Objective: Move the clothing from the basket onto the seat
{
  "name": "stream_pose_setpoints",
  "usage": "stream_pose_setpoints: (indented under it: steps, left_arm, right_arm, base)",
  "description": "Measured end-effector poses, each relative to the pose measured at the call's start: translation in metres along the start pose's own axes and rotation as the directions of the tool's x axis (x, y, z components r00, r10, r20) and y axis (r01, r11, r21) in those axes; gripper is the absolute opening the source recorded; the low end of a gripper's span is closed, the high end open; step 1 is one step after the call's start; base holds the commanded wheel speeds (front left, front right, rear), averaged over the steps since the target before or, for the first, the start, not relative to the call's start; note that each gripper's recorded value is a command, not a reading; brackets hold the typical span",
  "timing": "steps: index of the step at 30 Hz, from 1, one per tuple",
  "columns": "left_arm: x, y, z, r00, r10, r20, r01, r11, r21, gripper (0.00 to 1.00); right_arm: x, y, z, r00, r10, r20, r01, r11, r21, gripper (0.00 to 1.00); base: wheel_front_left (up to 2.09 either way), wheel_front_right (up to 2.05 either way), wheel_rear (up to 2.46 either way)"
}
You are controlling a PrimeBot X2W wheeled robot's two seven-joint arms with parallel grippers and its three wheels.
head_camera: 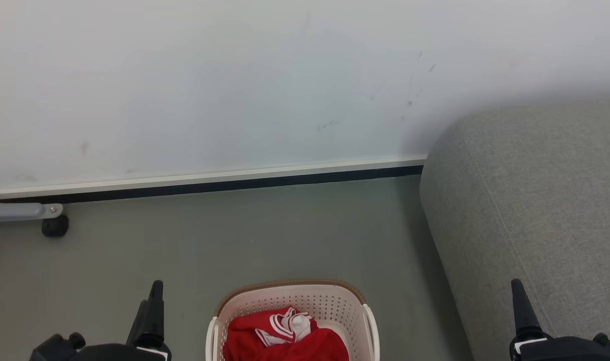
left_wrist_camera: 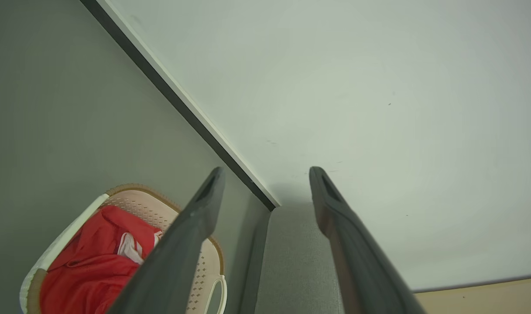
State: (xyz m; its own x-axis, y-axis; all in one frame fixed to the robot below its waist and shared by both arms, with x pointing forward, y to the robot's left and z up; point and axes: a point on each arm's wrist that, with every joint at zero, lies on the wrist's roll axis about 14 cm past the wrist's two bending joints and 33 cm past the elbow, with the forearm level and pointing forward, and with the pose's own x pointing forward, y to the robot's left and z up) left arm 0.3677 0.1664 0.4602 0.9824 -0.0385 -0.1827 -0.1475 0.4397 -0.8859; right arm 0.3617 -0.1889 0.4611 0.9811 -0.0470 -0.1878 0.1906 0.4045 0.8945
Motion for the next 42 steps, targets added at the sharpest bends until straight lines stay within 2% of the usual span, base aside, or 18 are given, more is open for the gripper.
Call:
stream_pose_setpoints:
  steps: [9, 21, 35, 42]
  left_arm:
    - [0.002, -0.006, 0.004, 1.000, -0.013, 0.011, 0.011, 0.981, 0.195, 1.00]
    - [0.003, -0.011, 0.006, 0.999, -0.037, 0.029, 0.021, 0.906, 0.423, 1.00]
    - [0.003, -0.016, 0.010, 0.996, -0.070, 0.057, 0.022, 0.800, 0.599, 1.00]
    - [0.001, -0.019, 0.008, 0.994, -0.092, 0.061, 0.028, 0.744, 0.667, 1.00]
  right_arm:
    - [-0.003, 0.000, -0.001, 1.000, -0.001, 0.008, 0.002, 0.986, -0.168, 1.00]
    - [-0.008, -0.001, -0.007, 1.000, 0.000, 0.015, 0.006, 0.935, -0.354, 1.00]
    - [-0.010, 0.007, -0.006, 0.998, 0.040, 0.043, -0.011, 0.849, -0.529, 1.00]
    - [-0.012, 0.012, -0.006, 0.996, 0.071, 0.050, -0.025, 0.787, -0.616, 1.00]
  base:
    - [0.00, 0.00, 0.00]
    - [0.00, 0.00, 0.00]
    - [0.00, 0.00, 0.00]
    - [0.00, 0.00, 0.00]
